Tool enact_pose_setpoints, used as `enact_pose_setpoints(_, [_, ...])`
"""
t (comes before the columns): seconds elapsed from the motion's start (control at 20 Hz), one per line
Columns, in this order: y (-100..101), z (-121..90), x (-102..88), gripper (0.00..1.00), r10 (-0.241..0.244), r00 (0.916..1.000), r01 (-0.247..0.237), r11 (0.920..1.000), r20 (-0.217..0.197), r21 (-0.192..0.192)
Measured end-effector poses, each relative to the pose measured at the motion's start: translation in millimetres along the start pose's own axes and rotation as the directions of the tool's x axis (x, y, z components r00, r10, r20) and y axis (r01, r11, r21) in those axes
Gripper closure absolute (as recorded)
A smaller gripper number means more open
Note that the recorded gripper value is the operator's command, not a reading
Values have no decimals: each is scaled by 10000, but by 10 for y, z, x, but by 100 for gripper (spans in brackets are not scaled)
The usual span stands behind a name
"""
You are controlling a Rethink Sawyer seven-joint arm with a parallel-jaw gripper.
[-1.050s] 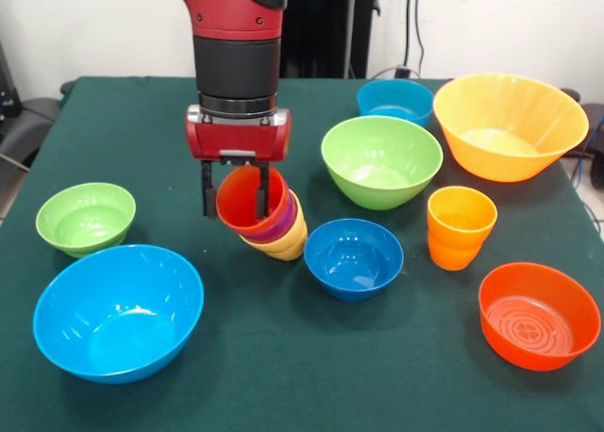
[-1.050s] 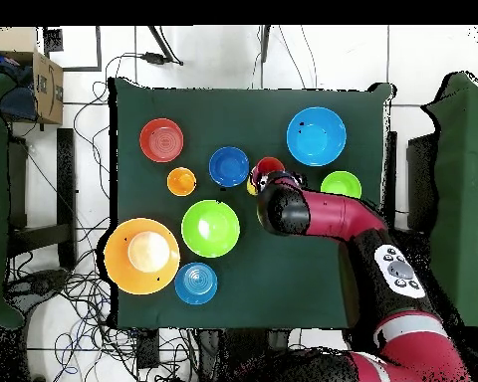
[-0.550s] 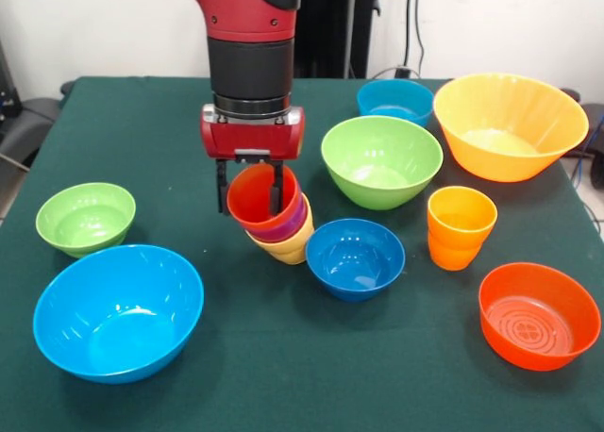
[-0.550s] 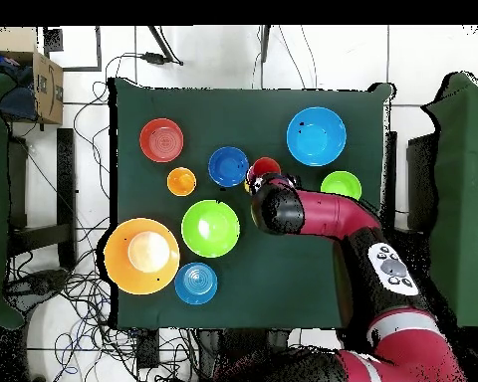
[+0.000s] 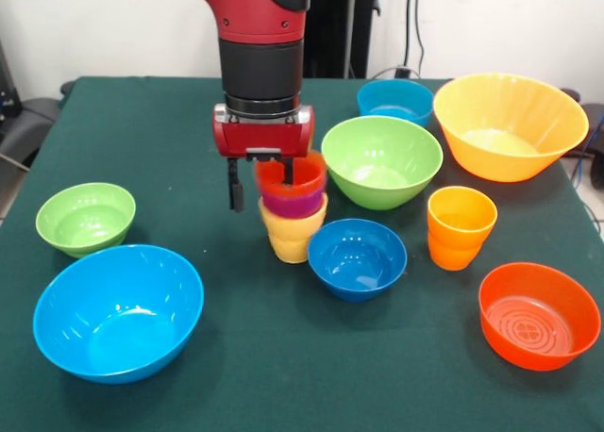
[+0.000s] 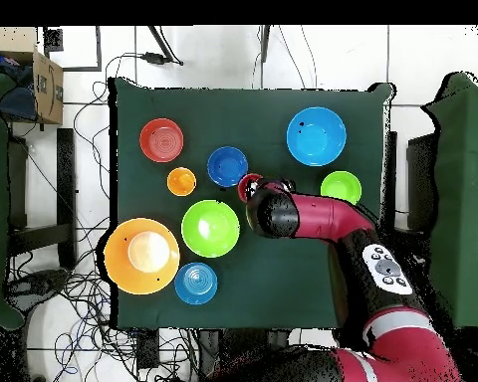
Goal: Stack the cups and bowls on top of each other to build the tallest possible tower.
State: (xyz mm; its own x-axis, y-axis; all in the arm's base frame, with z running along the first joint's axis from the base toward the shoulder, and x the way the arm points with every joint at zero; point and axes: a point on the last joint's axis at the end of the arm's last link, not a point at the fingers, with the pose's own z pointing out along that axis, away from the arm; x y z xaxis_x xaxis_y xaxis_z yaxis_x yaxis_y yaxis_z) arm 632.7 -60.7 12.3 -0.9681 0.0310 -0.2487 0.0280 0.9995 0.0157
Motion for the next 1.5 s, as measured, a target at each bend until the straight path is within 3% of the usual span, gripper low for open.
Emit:
enact_pose_setpoints(0.25, [55,85,152,0,22,9995,-26,9999,-314,-144])
enact_pose_setpoints(1.3, [37,84,167,0,74,9994,-80,9998,-333,-170])
enact_pose_setpoints(1.35, [24,75,157,100,88,9995,-93,9998,-298,-156])
enact_pose_setpoints(1.5, [5,66,142,100,116,9997,-119,9998,-228,-139])
